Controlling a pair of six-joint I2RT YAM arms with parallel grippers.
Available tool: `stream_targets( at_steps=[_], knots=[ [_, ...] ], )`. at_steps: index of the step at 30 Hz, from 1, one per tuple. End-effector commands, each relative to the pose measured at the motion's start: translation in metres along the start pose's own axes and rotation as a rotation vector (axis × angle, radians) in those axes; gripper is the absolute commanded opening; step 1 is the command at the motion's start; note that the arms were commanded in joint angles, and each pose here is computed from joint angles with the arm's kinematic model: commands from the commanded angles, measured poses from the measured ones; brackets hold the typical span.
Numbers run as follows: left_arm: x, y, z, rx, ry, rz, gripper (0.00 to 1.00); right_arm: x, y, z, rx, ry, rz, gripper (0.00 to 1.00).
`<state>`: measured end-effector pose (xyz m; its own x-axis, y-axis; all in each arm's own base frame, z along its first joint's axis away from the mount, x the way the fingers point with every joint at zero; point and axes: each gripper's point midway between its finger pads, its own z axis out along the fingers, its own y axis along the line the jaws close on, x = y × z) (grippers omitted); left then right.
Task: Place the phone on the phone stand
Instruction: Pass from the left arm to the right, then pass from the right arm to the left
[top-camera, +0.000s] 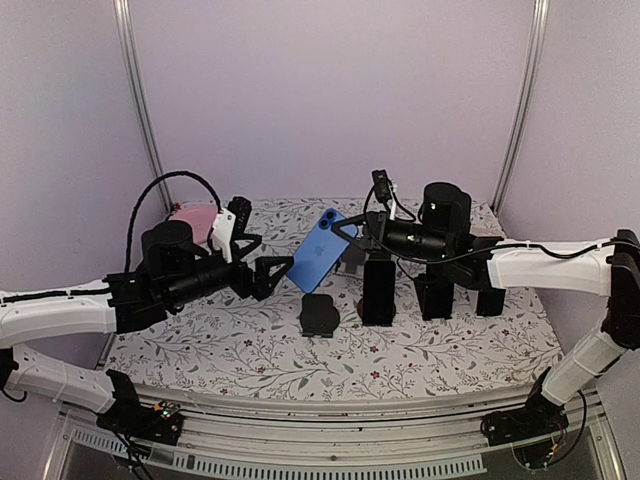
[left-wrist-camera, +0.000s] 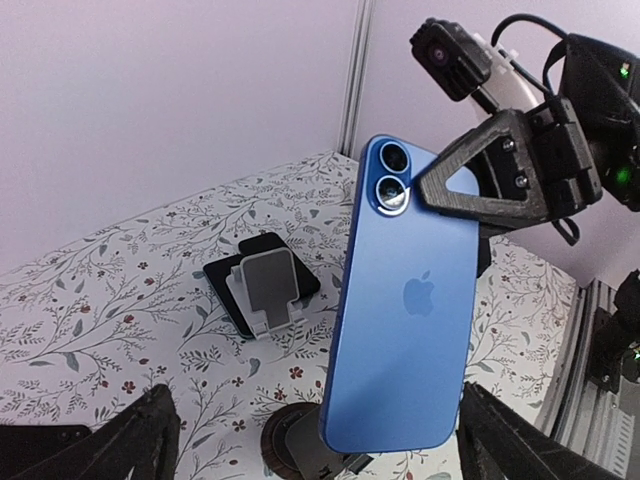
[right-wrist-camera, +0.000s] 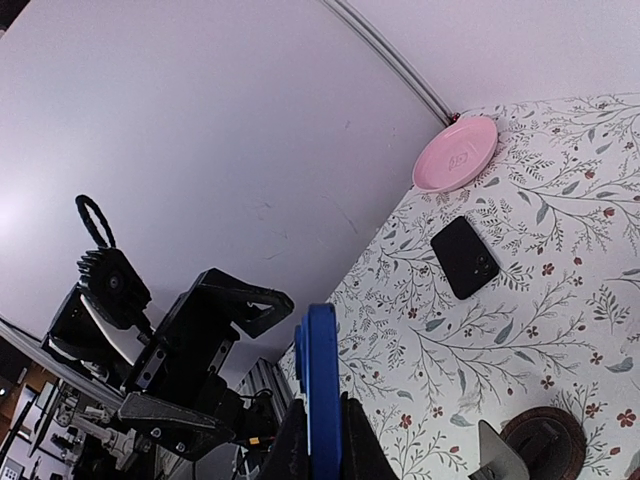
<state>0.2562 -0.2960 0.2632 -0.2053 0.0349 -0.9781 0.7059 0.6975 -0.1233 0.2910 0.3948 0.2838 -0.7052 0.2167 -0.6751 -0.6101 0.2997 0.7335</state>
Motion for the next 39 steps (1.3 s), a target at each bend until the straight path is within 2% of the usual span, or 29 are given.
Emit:
stream_targets(
  at_steps=[1,9,21,25,39],
  knots=[
    [-0.013,-0.011,-0.008,0.057,-0.065,0.002,0.97,-0.015,0.028,-0.013,-0.042,-0.060,-0.082,0.03],
    [-0.016,-0.020,-0.012,0.111,-0.083,-0.013,0.97,-0.015,0.056,-0.021,-0.111,-0.058,-0.180,0.02],
    [-0.021,-0.047,-0.021,0.365,-0.110,-0.132,0.93,-0.014,0.090,-0.042,-0.226,-0.083,-0.314,0.03],
    [-0.021,-0.053,-0.025,0.440,-0.121,-0.181,0.88,-0.013,0.099,-0.046,-0.269,-0.086,-0.340,0.02],
    [-0.019,-0.079,-0.025,0.641,-0.132,-0.288,0.53,-0.012,0.123,-0.043,-0.376,-0.079,-0.383,0.02]
  ],
)
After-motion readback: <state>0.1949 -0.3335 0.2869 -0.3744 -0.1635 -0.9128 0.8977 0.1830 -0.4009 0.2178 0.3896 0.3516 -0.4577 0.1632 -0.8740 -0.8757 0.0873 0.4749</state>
